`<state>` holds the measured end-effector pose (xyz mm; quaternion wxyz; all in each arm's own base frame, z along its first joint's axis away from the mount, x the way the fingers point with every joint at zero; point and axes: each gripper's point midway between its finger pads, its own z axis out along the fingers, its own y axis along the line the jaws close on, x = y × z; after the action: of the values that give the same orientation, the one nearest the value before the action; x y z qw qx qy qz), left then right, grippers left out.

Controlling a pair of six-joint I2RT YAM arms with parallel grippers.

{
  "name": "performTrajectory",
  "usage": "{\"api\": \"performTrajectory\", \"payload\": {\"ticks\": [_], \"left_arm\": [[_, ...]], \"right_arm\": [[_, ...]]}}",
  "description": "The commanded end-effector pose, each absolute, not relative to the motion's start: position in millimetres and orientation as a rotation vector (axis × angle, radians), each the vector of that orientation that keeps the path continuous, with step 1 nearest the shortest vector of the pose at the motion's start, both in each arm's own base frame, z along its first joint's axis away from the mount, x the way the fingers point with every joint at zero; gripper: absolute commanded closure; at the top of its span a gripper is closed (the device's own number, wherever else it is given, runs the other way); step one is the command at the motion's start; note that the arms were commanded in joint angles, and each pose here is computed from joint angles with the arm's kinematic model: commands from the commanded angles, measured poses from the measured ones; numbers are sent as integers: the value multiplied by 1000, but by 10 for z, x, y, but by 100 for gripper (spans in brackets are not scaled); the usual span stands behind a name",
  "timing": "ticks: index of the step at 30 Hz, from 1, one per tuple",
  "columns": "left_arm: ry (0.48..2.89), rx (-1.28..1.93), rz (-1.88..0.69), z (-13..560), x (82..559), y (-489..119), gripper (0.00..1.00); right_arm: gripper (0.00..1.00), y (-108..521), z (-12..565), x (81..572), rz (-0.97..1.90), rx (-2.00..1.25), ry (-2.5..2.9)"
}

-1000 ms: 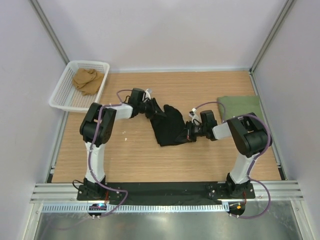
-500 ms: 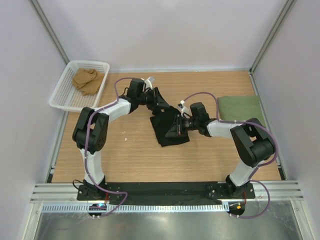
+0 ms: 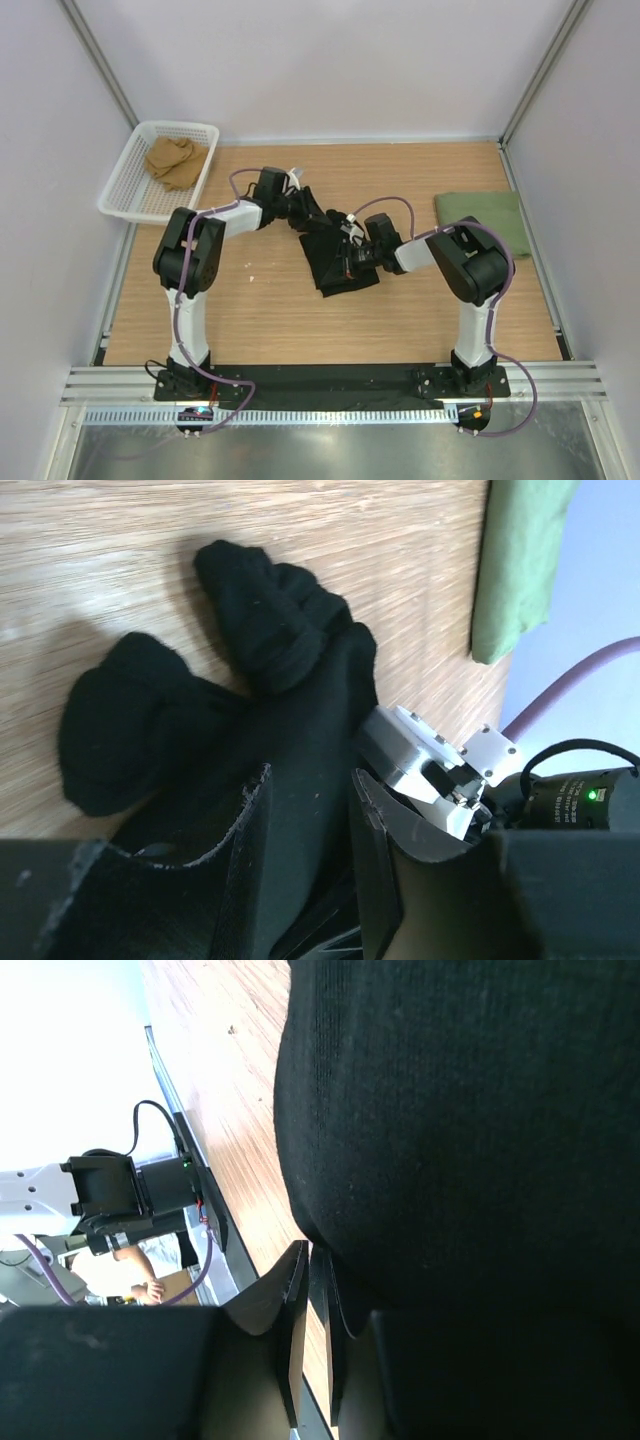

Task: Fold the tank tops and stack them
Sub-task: Neatly place the folded tank top to the corner

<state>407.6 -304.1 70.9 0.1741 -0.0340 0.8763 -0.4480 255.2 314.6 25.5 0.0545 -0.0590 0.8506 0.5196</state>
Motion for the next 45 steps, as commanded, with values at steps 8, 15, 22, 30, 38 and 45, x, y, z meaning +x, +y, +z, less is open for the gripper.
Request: {"api": "performTrajectory", "payload": {"ticks": [8, 15, 22, 30, 38, 45], "left_arm": [[2404, -51, -1209, 1165, 3974, -2887, 62], [2351, -106, -1080, 1323, 3828, -2640, 44], [2387, -252, -950, 1184, 3672, -2405, 8], [2434, -390, -839, 851, 3451, -2405, 0], [2480, -465, -893, 546, 3310, -2670, 0], [2485, -484, -927, 423, 3330, -2775, 6]], "right_arm": [[62, 3097, 647, 2698, 1427, -308, 2501], [50, 2814, 1018, 3138, 1208, -274, 2438], [19, 2334, 1166, 3600, 860, -204, 2423], [17, 2024, 942, 3893, 581, -141, 2494], [12, 1941, 541, 3936, 460, -149, 2593], [16, 2094, 418, 3892, 477, -190, 2620]]}}
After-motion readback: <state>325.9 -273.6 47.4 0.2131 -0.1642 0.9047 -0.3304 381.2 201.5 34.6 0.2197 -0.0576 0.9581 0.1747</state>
